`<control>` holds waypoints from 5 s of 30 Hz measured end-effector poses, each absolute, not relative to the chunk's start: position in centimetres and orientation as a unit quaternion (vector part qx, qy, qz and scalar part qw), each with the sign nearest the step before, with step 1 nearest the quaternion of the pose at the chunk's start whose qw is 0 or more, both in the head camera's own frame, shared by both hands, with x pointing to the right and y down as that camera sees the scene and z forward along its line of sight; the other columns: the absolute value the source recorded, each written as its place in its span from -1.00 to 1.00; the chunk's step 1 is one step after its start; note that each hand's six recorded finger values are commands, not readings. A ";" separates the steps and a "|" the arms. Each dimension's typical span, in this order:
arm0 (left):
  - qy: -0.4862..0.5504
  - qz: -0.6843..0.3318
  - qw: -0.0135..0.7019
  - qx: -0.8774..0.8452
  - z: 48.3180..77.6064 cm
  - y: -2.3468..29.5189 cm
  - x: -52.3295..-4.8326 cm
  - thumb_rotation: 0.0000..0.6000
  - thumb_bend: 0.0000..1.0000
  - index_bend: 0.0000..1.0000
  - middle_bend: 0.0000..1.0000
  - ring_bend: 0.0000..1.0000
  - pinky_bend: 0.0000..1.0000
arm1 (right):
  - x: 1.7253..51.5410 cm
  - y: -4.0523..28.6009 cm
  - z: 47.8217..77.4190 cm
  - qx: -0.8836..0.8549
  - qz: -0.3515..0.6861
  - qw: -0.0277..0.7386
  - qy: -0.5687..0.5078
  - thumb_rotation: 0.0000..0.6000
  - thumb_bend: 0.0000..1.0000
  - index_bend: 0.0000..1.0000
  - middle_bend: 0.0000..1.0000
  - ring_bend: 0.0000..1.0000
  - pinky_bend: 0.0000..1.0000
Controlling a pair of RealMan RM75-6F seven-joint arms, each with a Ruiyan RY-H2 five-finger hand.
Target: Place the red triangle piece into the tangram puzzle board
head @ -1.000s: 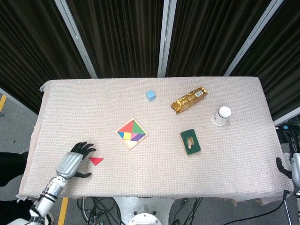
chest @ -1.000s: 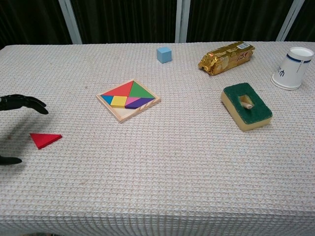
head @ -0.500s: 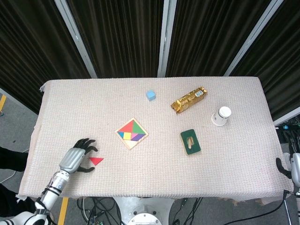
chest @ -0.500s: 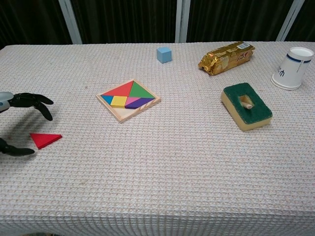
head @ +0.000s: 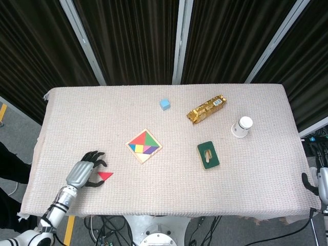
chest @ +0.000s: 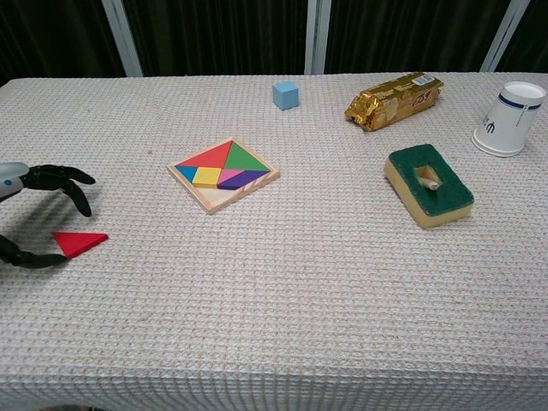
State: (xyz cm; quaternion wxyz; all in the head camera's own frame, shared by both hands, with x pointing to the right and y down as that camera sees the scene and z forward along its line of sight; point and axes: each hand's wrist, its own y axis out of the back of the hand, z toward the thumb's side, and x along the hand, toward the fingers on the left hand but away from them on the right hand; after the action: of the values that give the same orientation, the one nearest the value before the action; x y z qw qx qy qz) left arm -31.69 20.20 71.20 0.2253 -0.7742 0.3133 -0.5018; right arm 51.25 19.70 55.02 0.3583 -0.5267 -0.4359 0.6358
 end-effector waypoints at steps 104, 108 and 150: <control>0.284 -0.431 0.200 -0.833 72.3 12.4 -18.8 1.00 -0.51 -0.03 -0.81 -1.00 -0.99 | 52.8 19.1 54.2 -0.512 0.635 0.349 -0.461 1.00 -0.39 -1.00 -1.00 -1.00 -1.00; 0.282 -0.436 0.195 -0.832 73.0 12.2 -17.9 1.00 -0.51 -0.03 -0.81 -1.00 -0.99 | 53.0 19.2 54.2 -0.511 0.635 0.347 -0.463 1.00 -0.39 -1.00 -1.00 -1.00 -1.00; 0.317 -0.523 0.165 -0.774 72.9 11.9 -15.0 1.00 -0.48 -0.03 -0.81 -1.00 -0.99 | 53.3 19.5 54.7 -0.519 0.636 0.339 -0.460 1.00 -0.39 -1.00 -1.00 -1.00 -1.00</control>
State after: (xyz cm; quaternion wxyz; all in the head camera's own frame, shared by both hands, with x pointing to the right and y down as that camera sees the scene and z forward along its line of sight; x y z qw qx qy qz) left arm -15.03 11.90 72.87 0.1649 -0.7739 0.3172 -0.5227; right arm 53.35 19.45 54.72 0.3392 -0.5187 -0.4596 0.6361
